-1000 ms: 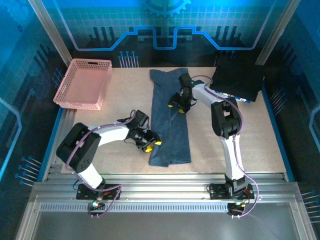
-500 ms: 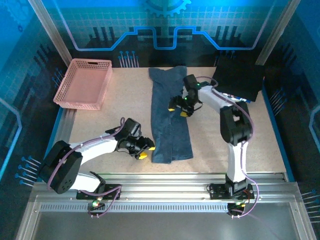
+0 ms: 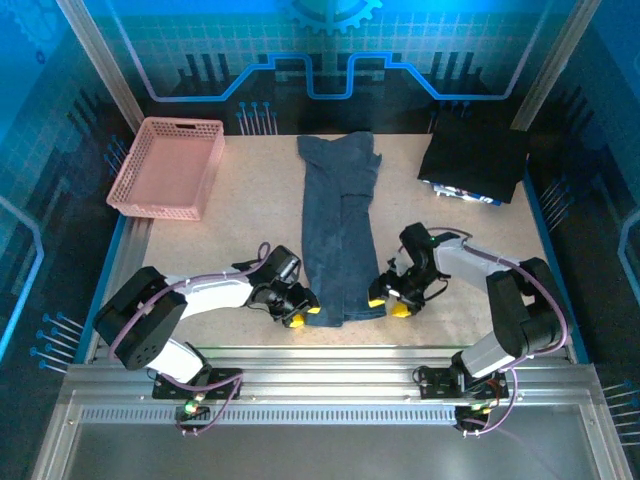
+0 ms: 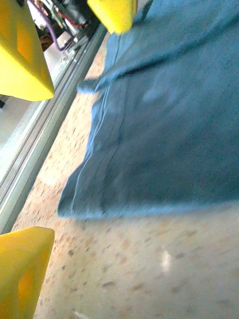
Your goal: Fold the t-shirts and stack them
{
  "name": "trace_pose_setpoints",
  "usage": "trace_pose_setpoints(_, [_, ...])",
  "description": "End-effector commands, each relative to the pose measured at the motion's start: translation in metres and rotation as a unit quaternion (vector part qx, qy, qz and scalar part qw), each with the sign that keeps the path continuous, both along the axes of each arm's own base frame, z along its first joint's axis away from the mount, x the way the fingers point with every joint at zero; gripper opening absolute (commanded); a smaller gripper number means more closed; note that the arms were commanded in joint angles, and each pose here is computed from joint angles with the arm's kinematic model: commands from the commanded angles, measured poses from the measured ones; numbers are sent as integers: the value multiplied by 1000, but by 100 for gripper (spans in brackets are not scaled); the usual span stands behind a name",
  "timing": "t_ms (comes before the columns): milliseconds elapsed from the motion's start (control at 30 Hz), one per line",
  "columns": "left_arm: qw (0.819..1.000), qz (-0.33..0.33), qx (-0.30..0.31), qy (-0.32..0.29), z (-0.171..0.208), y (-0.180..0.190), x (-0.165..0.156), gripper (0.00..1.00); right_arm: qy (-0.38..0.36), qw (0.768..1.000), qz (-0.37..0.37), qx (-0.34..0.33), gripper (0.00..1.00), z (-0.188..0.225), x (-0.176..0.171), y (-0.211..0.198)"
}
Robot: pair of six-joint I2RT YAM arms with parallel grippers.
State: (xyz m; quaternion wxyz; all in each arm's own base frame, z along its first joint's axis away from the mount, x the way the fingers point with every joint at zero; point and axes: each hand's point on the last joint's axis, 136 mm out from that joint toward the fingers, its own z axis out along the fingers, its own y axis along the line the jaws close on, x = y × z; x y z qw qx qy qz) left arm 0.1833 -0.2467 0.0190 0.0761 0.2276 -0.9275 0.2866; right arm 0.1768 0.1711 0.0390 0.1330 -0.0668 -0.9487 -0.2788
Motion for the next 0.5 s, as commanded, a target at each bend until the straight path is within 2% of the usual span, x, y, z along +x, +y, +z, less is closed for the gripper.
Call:
trace_pose_setpoints(0, [1000, -15, 7, -4, -7, -13, -3, 42, -17, 999, 10, 31, 68, 2, 0, 6])
trace_pose_setpoints(133, [1000, -14, 8, -11, -7, -16, -1, 33, -13, 1000, 14, 18, 67, -7, -4, 1])
trace_pose_setpoints(300, [1000, -21, 6, -12, -7, -25, 2, 21, -18, 1000, 6, 22, 62, -17, 10, 5])
trace_pose_setpoints(400, [1000, -21, 6, -15, -7, -27, 4, 18, -13, 1000, 5, 26, 55, -20, 18, 10])
trace_pose_setpoints(467, [1000, -21, 6, -17, -6, -28, 5, 15, -11, 1000, 4, 27, 46, -22, 23, 12])
